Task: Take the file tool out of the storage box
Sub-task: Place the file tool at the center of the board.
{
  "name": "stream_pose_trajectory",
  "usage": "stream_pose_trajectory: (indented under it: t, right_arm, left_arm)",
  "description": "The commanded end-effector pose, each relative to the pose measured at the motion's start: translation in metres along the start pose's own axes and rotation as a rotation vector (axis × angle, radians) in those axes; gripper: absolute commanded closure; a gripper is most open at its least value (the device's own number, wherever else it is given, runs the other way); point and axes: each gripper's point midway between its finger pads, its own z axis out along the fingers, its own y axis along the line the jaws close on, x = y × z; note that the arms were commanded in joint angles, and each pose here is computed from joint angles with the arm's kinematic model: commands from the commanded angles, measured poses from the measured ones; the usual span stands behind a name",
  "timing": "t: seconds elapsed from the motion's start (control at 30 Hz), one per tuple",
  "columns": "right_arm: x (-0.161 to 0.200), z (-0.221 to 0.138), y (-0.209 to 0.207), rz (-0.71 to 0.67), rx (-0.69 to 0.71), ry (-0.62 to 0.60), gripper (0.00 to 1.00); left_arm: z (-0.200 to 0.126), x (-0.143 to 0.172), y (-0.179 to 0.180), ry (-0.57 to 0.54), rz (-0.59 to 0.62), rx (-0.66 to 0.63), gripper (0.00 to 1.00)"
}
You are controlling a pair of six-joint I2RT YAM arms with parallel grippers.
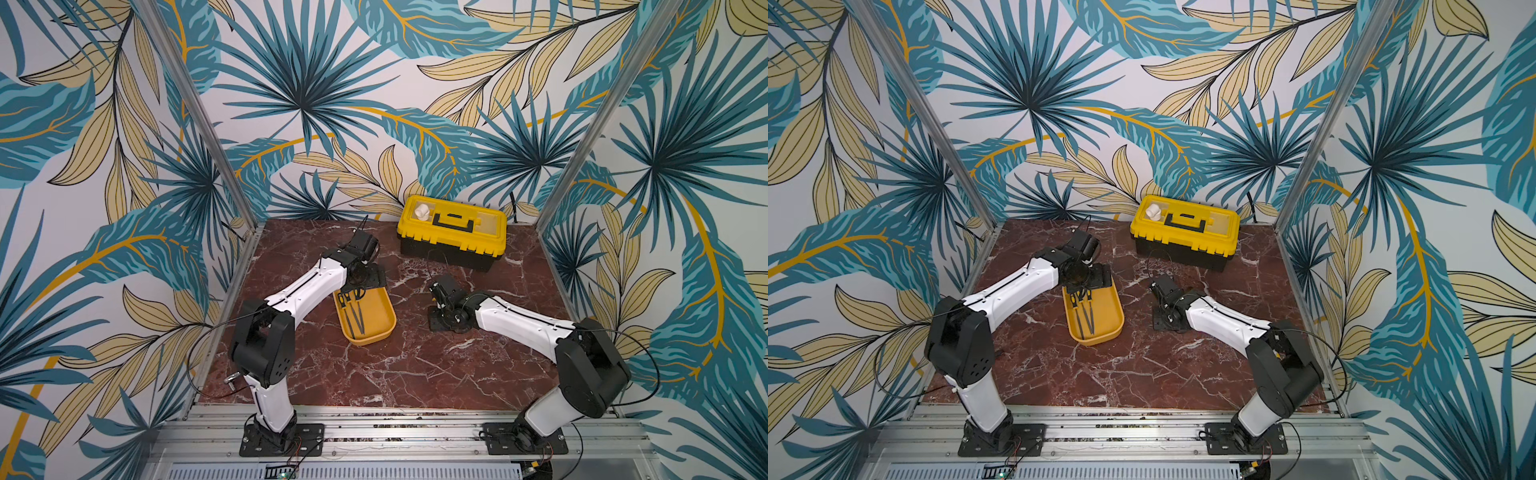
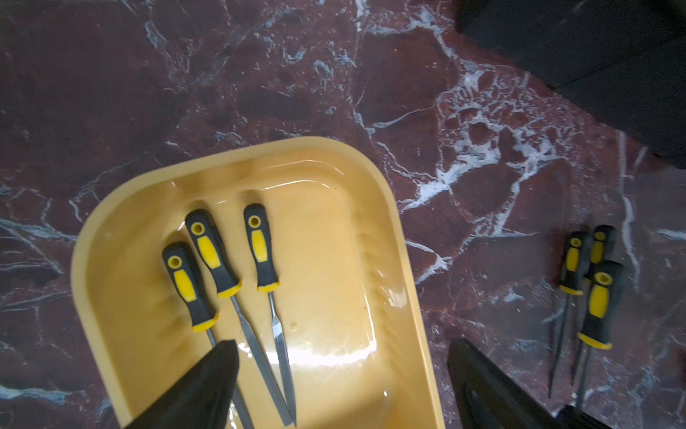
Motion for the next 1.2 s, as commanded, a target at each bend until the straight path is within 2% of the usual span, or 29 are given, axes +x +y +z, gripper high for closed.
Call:
stream_pose_trajectory:
  t: [0.0, 0.37, 1.17]
  right_arm:
    - [0.012, 0.012, -0.02, -0.029, 0.095, 0.045, 1.0]
    - [0.015, 0.032, -0.035, -0.047, 0.182, 0.08, 1.0]
    - [0.007, 0.047, -0.035, -0.008, 0.206, 0.087, 1.0]
  left_arm:
    - [-0.001, -0.023, 0.003, -0.057, 0.0, -0.046, 0.1]
    - [0.021, -0.03, 0.012, -0.065, 0.004, -0.1, 0.17]
    - [0.05, -0.021, 0.023, -0.042, -0.004, -0.142, 0.26]
